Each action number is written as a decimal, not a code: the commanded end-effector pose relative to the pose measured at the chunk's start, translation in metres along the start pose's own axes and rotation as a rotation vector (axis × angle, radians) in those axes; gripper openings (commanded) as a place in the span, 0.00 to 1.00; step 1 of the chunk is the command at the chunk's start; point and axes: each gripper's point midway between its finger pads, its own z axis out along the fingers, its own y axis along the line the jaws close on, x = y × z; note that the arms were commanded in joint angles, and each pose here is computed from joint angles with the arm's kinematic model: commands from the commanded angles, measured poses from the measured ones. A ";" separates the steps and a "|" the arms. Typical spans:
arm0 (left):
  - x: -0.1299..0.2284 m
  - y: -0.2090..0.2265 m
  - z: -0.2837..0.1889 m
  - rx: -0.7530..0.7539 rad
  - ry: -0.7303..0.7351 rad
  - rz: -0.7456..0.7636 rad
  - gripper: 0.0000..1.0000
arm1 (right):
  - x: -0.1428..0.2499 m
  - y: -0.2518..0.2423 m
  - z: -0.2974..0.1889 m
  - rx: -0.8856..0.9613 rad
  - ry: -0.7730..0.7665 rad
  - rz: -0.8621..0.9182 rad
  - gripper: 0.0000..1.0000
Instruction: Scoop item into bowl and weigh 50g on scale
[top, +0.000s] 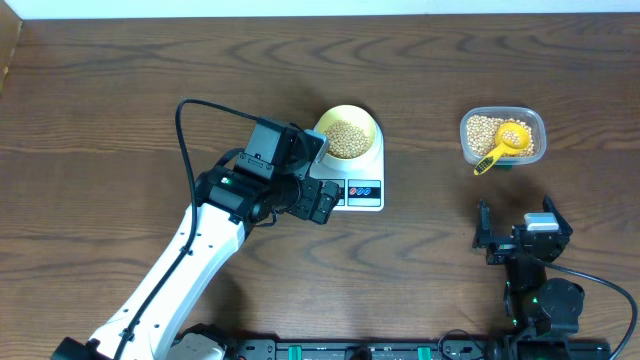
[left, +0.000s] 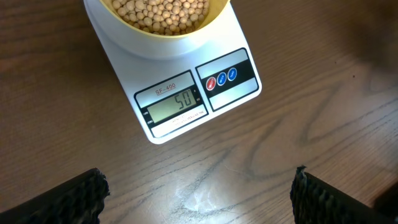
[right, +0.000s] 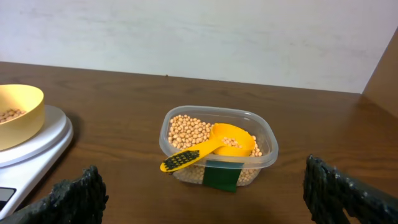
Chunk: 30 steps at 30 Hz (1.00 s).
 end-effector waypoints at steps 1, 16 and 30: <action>0.001 -0.002 0.001 0.012 0.005 0.017 0.96 | 0.000 0.001 0.000 0.001 -0.005 -0.012 0.99; 0.002 -0.002 0.001 0.012 0.006 0.017 0.96 | 0.000 0.001 0.000 0.001 -0.005 -0.012 0.99; -0.041 -0.005 -0.002 0.017 -0.165 0.062 0.96 | 0.000 0.001 0.000 0.001 -0.005 -0.012 0.99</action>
